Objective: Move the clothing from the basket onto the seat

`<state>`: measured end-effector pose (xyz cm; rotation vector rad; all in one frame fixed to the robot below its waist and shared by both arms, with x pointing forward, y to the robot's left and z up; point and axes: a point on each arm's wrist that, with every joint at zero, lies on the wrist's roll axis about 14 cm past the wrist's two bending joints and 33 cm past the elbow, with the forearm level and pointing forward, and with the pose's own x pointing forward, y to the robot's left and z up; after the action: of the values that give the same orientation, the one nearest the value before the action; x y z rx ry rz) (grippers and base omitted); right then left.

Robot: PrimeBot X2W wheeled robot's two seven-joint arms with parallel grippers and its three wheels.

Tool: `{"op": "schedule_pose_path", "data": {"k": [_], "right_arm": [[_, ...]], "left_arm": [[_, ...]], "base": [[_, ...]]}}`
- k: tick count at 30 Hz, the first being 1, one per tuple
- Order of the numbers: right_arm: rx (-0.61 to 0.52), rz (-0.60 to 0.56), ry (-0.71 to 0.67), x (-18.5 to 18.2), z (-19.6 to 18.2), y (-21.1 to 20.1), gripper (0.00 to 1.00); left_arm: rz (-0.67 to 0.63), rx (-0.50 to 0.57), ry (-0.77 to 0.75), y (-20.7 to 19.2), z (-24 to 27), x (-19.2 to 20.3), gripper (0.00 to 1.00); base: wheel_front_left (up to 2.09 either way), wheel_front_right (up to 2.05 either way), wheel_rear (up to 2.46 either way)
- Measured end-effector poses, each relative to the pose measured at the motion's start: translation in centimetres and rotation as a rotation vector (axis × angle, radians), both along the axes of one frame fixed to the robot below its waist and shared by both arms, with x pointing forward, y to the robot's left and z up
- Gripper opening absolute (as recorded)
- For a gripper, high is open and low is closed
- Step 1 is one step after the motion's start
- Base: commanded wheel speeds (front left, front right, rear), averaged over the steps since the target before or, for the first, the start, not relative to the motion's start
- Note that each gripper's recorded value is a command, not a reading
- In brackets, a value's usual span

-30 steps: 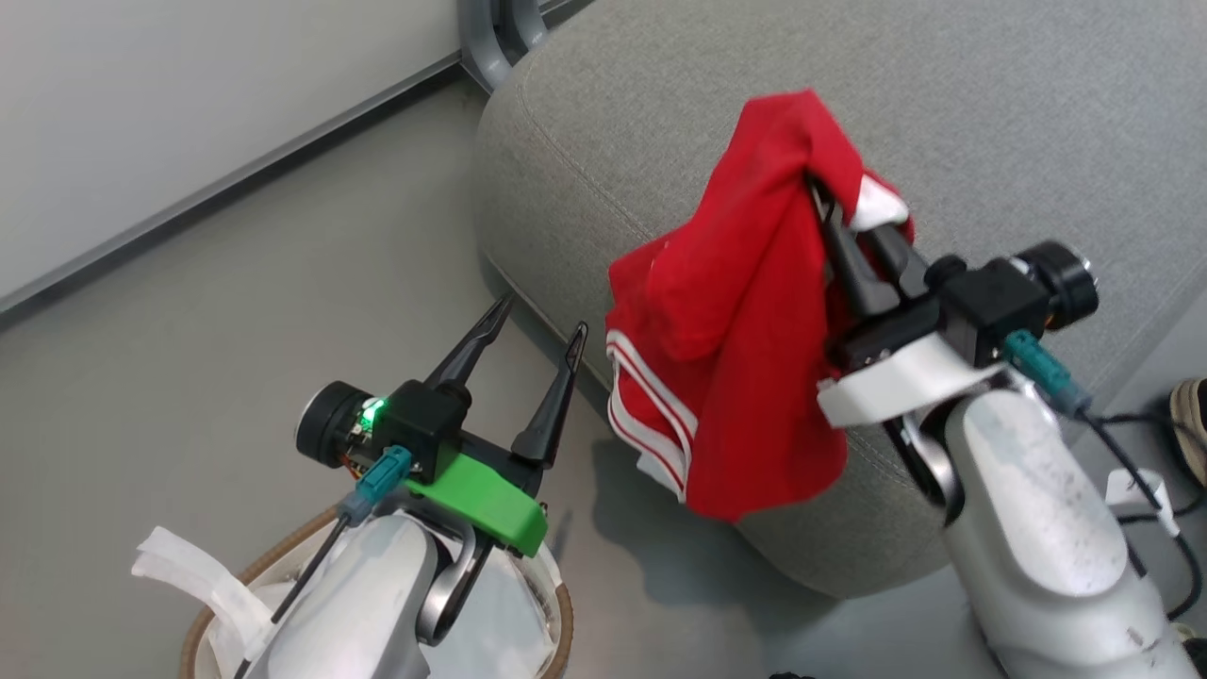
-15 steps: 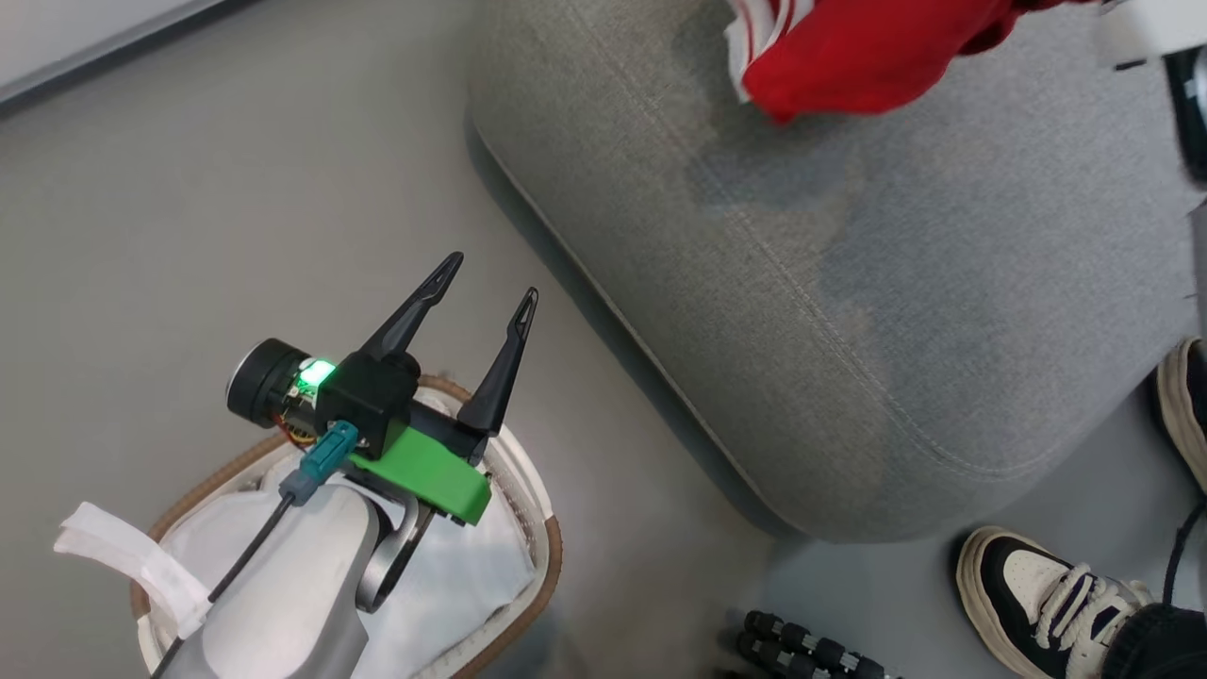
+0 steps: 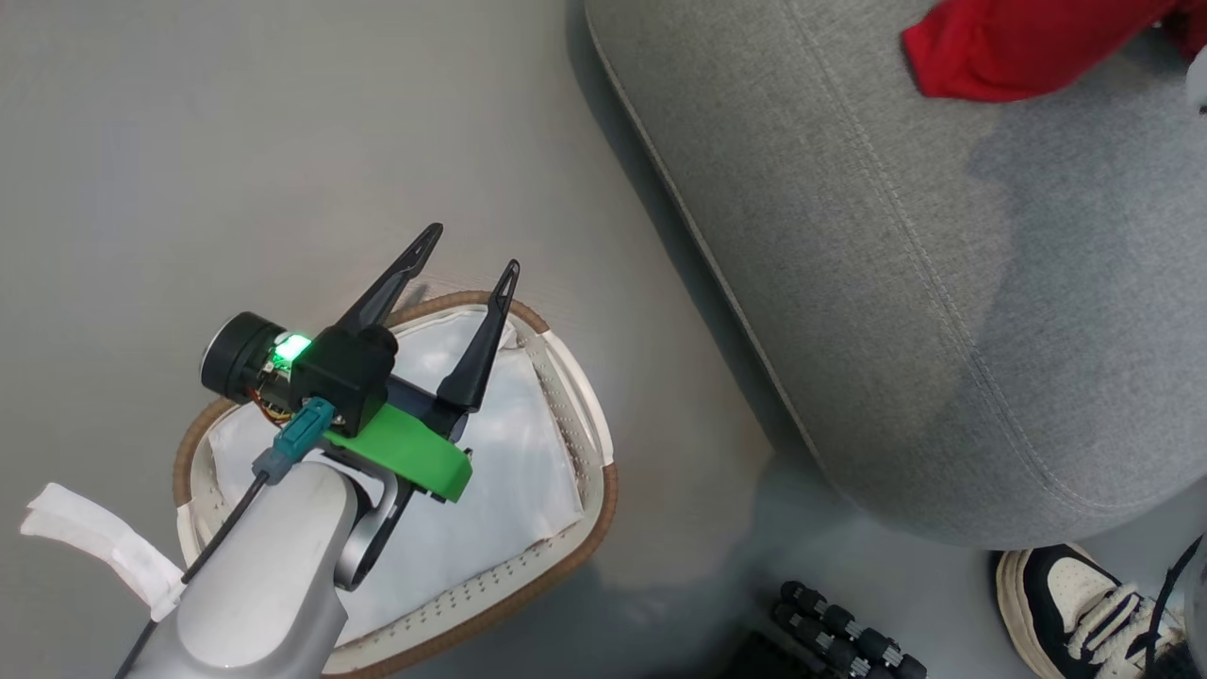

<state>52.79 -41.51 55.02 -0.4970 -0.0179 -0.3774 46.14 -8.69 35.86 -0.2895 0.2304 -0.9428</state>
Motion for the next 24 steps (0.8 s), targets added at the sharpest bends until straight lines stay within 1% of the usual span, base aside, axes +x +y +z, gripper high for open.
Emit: {"op": "schedule_pose_path", "data": {"k": [1,5,6,7,8,9,10,18,21,24], "right_arm": [[0.021,-0.010,0.026,-0.2,-1.6,0.0,0.00],[0.096,-0.047,0.067,-1.2,-5.3,0.2,0.00],[0.112,-0.060,0.087,-1.9,-6.4,0.2,0.13],[0.126,-0.074,0.105,-2.7,-7.3,0.1,0.35],[0.139,-0.095,0.119,-3.6,-8.0,-0.2,0.55],[0.146,-0.108,0.128,-4.3,-8.4,-0.4,0.97],[0.155,-0.121,0.136,-5.1,-8.8,-0.5,1.00],[0.229,-0.170,0.145,-10.7,-10.3,0.4,1.00],[0.246,-0.154,0.132,-11.9,-10.1,1.3,1.00],[0.271,-0.112,0.088,-12.1,-9.1,2.8,1.00]], "left_arm": [[0.009,0.005,0.006,0.4,-0.3,0.1,1.00],[0.047,0.024,0.022,1.6,-1.0,0.5,1.00],[0.054,0.028,0.024,1.9,-1.0,0.5,1.00],[0.060,0.031,0.024,2.0,-1.0,0.5,1.00],[0.067,0.030,0.025,2.2,-0.8,0.6,1.00],[0.072,0.029,0.026,2.2,-0.7,0.6,1.00],[0.079,0.030,0.026,2.3,-0.5,0.6,1.00],[0.141,0.030,0.014,3.2,1.5,0.5,1.00],[0.175,0.034,0.004,4.0,2.4,0.5,1.00],[0.224,0.039,-0.004,5.1,3.2,0.6,1.00]], "base": [[0.00,0.00,0.00],[0.00,0.00,0.00],[0.00,0.00,0.00],[0.00,0.00,0.00],[0.00,0.00,0.00],[0.00,0.00,0.00],[0.00,0.00,0.00],[0.00,0.00,0.00],[0.00,0.00,0.00],[0.00,0.00,0.00]]}}
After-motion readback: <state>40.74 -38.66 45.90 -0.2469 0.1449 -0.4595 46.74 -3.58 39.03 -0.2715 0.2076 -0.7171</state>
